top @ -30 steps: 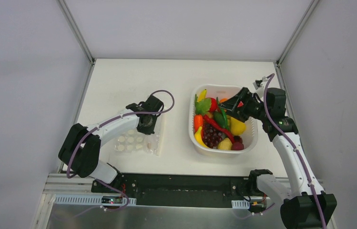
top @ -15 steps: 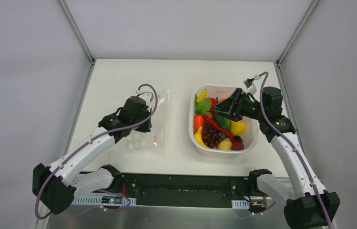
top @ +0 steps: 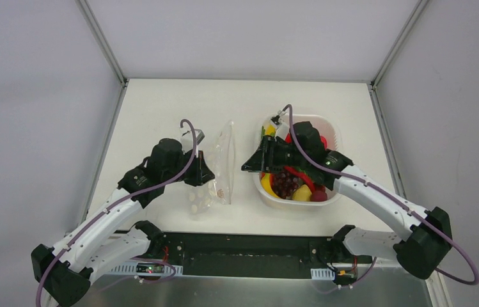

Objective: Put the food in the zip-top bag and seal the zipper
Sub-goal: Pick up the zipper food storage bag at the center of the board, then open the zipper of the food storage bag.

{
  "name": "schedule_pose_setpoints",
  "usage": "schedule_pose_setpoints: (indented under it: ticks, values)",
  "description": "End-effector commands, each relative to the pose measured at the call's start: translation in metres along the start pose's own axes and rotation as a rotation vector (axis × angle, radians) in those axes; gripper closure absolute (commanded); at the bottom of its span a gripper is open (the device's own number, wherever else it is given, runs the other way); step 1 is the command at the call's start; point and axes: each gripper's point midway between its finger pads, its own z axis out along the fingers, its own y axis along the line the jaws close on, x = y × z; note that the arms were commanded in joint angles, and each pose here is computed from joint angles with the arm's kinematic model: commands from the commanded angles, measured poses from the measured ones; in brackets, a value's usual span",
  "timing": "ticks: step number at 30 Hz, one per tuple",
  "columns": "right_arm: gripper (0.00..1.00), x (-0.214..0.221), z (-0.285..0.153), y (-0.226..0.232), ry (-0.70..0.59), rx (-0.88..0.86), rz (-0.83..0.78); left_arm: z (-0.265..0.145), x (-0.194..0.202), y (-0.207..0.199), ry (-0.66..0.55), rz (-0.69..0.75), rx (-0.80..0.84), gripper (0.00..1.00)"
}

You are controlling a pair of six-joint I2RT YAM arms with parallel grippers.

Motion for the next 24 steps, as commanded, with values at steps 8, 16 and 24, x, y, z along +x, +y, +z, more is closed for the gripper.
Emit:
schedule_pose_setpoints:
  ticks: [8,16,24]
  values:
    - [0.58,-0.02,0.044,0.002,-0.082,0.003,0.007,-0.003,-0.007,-0.027,-0.041,-0.028,0.155,1.0]
    - [0.8,-0.014,0.06,-0.019,-0.063,0.069,0.032,-0.004,-0.008,-0.022,-0.05,-0.03,0.125,1.0]
    - [1.0,-0.005,0.063,-0.014,-0.046,0.047,0.029,-0.005,-0.013,-0.001,-0.087,-0.055,0.0,0.46]
